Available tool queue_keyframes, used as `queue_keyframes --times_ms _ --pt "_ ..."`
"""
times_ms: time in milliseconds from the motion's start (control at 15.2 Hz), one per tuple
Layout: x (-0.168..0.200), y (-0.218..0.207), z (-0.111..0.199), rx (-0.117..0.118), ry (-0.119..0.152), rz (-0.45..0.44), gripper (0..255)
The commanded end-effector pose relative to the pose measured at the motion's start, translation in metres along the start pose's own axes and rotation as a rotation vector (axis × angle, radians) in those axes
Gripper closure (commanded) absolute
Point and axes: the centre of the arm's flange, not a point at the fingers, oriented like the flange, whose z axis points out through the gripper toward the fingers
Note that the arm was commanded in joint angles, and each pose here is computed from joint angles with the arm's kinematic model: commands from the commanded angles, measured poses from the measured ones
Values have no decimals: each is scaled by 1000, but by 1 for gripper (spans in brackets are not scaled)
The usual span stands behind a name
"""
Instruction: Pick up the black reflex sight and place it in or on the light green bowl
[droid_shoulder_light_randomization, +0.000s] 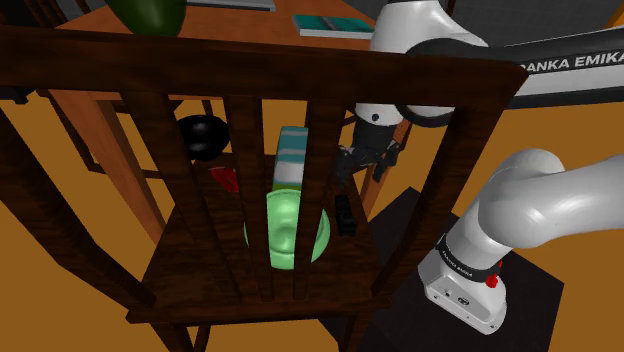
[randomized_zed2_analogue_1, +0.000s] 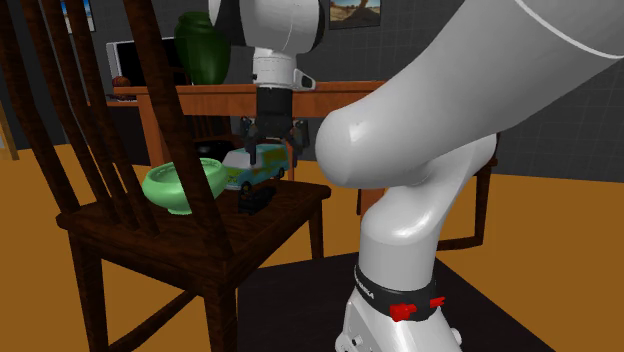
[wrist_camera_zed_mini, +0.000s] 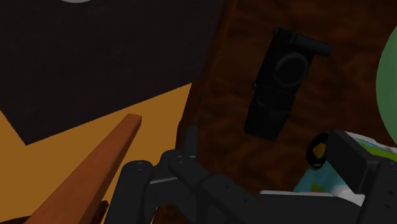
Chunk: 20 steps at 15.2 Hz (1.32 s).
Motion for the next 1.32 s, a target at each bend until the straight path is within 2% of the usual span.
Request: queue_keyframes --times_ms 0,132,594,1188,1254 --pt "-6 -15 19 -4 0 47 0" --pt "-12 -29 41 -9 0 88 0" --pt "-12 -29 78 -9 0 88 0" --pt "-12 -29 81 -9 0 88 0" --pt "-9 -28 80 -8 0 87 255"
